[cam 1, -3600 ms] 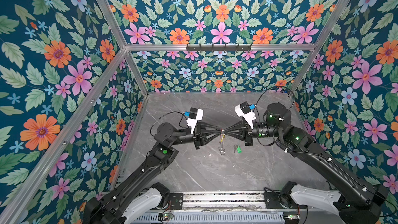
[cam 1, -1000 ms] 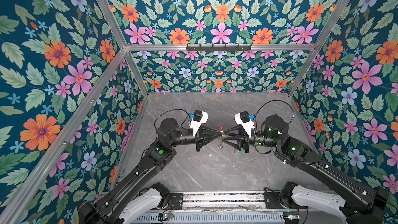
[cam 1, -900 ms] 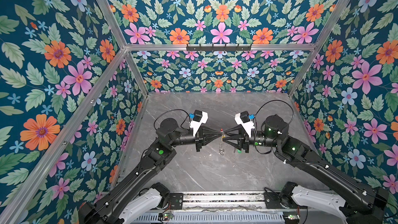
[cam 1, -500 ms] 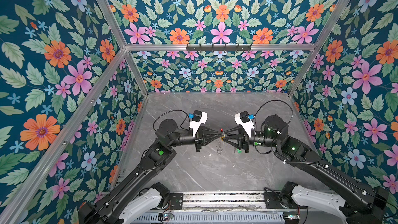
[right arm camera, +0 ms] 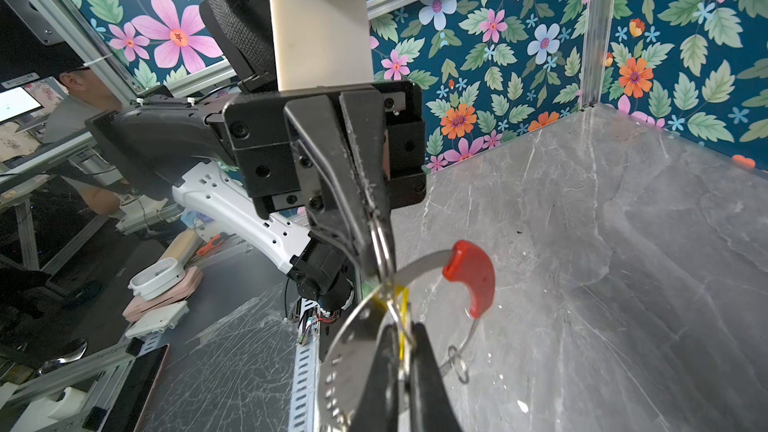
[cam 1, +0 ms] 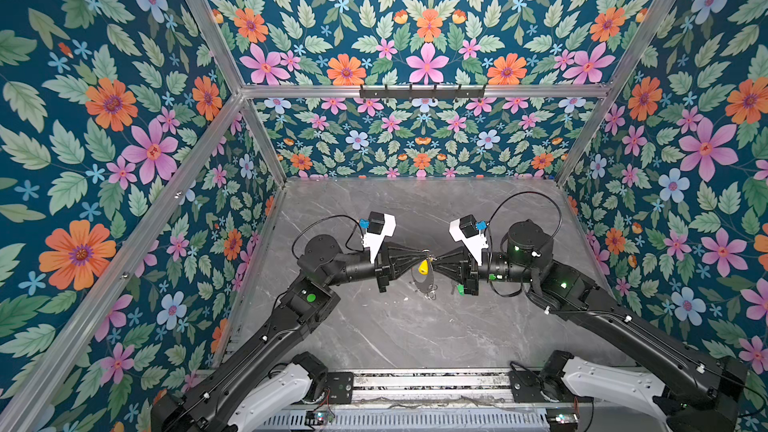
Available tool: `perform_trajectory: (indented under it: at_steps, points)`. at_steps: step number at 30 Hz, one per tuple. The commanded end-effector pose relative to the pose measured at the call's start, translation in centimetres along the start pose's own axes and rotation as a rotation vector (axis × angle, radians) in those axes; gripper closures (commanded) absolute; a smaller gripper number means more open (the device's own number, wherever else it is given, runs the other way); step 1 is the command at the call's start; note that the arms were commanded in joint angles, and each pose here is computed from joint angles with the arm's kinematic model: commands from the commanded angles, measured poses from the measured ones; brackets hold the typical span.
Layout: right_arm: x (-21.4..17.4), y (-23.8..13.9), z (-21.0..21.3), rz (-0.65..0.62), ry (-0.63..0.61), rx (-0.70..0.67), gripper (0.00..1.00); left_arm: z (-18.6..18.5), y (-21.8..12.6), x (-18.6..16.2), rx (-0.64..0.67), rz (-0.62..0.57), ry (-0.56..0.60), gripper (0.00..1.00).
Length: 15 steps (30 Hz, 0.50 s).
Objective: Remove the keys from the keyring
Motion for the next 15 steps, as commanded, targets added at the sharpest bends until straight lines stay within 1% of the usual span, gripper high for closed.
perform_trajectory:
  at_steps: [1,3,9,15]
  points:
    - [-0.1,0.4,0.4,0.028,-0.018,0.033,1.0,0.0,-0.1,1.1,0.034,-0.09,0.032,1.0]
    - [-0.4,0.9,0.5,0.046,-0.016,0.047,1.0,0.1,-0.2,1.1,0.048,-0.1,0.032,1.0]
    - [-0.6,1.7,0.5,0.065,-0.013,0.074,1.0,0.2,-0.1,1.0,0.037,-0.109,0.028,1.0]
    - [-0.7,1.5,0.4,0.074,-0.005,0.054,1.0,0.0,-0.1,0.8,0.023,-0.09,0.03,1.0]
Point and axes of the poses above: each gripper's point midway between its finger pads, its own y axis out along the fingers, its own z axis along the line the jaws close on, x = y × z, the point moved 9 cm from there along -y, back along the fingers, and after that the axes turned 3 degrees about -y, right-handed, at the moved point
